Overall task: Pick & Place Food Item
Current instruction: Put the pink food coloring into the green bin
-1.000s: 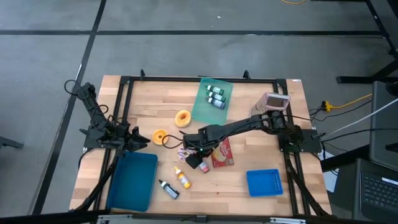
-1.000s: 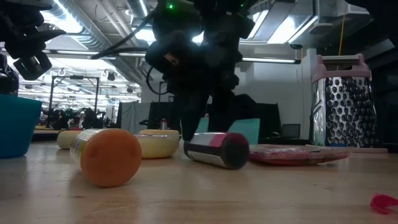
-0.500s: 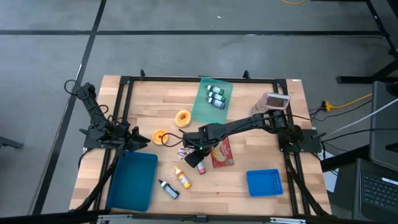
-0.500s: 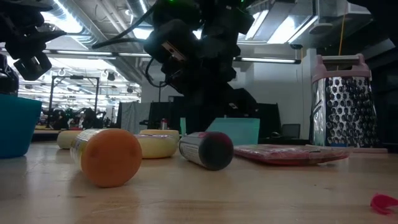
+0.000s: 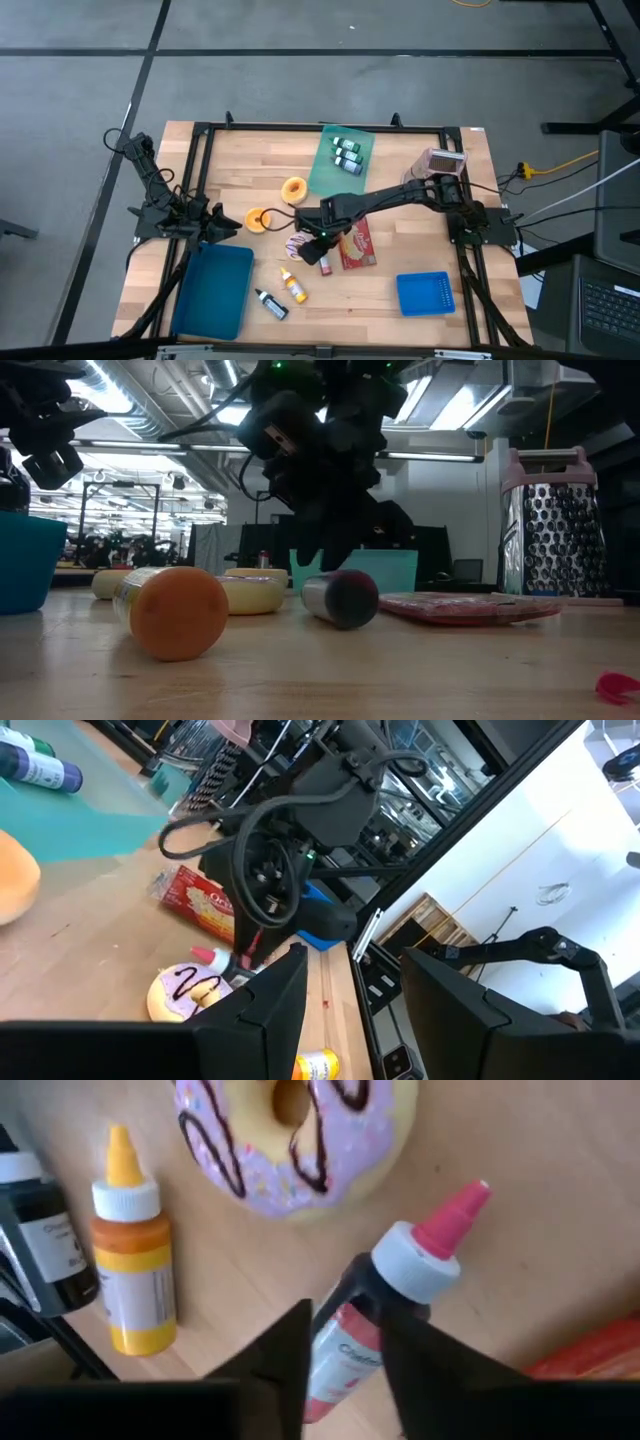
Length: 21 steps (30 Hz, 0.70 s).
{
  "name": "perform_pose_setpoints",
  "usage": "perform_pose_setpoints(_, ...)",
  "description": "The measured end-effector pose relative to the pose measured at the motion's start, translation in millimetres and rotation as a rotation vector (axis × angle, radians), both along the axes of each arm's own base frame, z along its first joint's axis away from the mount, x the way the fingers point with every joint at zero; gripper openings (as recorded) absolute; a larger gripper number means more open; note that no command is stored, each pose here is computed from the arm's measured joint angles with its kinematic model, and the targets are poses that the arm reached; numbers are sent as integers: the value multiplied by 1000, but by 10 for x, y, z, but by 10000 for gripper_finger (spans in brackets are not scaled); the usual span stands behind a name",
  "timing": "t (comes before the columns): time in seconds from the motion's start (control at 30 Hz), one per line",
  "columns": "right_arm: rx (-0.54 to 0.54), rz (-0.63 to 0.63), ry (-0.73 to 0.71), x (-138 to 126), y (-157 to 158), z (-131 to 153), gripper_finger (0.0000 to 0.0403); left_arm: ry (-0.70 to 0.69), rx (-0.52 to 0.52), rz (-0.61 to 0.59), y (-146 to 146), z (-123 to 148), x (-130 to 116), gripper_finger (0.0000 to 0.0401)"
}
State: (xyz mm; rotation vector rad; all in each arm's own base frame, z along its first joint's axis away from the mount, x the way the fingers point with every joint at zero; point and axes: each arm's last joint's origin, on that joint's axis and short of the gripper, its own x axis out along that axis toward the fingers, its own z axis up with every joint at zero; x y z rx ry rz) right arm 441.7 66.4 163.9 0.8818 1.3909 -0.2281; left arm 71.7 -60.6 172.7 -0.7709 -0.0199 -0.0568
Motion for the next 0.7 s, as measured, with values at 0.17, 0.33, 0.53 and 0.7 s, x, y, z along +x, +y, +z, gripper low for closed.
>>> perform_pose_setpoints(0.17, -13, -5, 74, -73, -2, -2, 203, -1, -2, -2, 0, 2, 0, 157)
perform_pose_setpoints(0.33, -1, -28, 114, -110, 49, 7, 239, -1, -2, -3, -1, 1, 0, 157)
perform_pose_setpoints(0.53, -23, -52, 123, -121, 160, -14, 237, 2, 3, -4, -1, -3, 0, 157)
perform_pose_setpoints(0.7, -28, -85, 122, -99, 197, -245, 202, 2, 3, -5, -2, -3, 0, 157)
